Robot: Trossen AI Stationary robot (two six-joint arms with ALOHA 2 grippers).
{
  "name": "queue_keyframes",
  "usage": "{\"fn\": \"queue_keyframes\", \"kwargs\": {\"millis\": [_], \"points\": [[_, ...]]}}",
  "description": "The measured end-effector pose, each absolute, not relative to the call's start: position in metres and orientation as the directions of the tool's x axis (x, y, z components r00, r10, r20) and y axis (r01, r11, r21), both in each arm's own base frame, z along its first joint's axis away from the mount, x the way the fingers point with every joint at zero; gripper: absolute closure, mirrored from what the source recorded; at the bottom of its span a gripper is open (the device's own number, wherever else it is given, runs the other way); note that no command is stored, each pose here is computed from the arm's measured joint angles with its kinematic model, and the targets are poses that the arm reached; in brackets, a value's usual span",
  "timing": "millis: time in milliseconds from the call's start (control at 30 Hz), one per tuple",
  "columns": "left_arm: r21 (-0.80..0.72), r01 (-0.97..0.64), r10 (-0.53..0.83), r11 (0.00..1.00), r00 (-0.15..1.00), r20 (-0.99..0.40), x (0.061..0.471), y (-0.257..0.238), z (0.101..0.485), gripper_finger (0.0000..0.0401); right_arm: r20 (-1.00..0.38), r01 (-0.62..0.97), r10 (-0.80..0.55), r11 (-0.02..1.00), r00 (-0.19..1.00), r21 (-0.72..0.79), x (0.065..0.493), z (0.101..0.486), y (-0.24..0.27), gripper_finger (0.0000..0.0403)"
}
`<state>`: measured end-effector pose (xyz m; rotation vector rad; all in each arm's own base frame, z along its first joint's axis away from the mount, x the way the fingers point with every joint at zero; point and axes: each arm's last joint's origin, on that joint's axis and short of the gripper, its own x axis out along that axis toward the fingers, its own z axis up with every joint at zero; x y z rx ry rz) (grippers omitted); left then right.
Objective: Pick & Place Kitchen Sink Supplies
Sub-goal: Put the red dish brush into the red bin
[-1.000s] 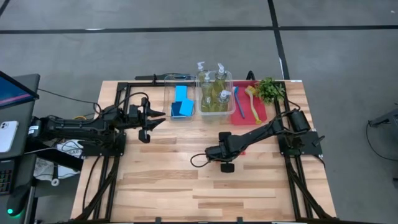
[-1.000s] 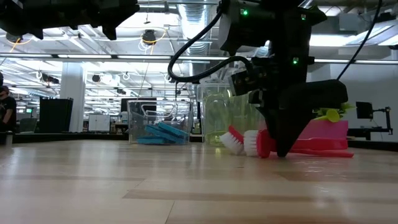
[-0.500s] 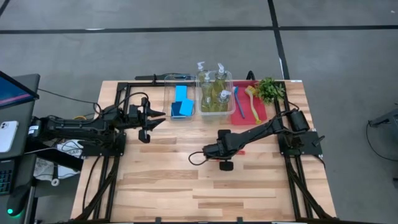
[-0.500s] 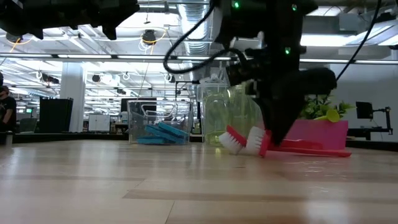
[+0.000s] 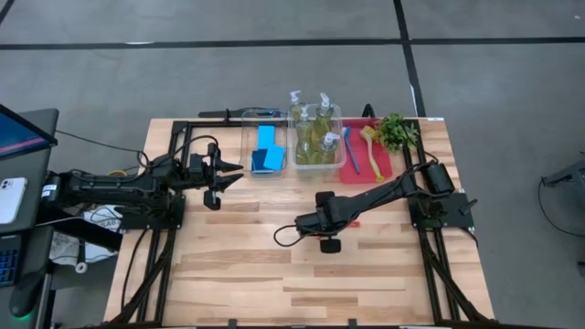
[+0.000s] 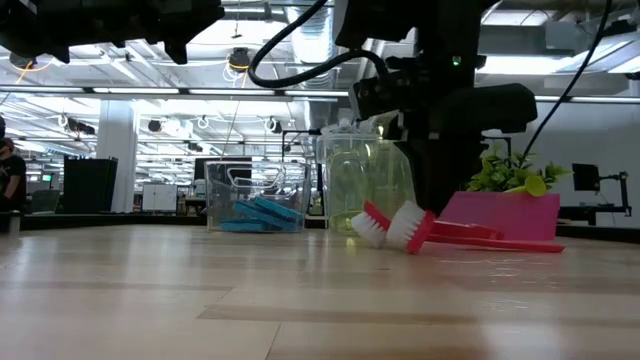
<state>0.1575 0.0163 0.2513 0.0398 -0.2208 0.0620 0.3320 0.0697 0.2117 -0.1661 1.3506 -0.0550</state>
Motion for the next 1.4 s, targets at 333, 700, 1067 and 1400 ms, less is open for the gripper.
{"fn": "queue_keyframes", "kwargs": {"millis": [333, 700, 1067, 1400], "points": [[0.033, -0.066, 0.057, 0.997, 0.974, 0.220, 0.158, 0.016, 0.251, 0.0297, -0.966, -0.033, -0.135, 0.989, 0.220, -0.146, 0.332, 0.212, 0.070, 0.0331], [0.033, -0.066, 0.057, 0.997, 0.974, 0.220, 0.158, 0.016, 0.251, 0.0297, -0.959, -0.026, -0.128, 0.990, 0.254, -0.139, 0.335, 0.212, 0.070, 0.0331], [0.033, -0.066, 0.057, 0.997, 0.974, 0.220, 0.158, 0.016, 0.251, 0.0297, -0.951, -0.004, -0.175, 0.983, 0.256, -0.182, 0.335, 0.213, 0.069, 0.0330], [0.033, -0.066, 0.057, 0.997, 0.974, 0.220, 0.158, 0.016, 0.251, 0.0297, -0.967, 0.065, -0.211, 0.977, 0.142, -0.204, 0.323, 0.211, 0.067, 0.0330]]}}
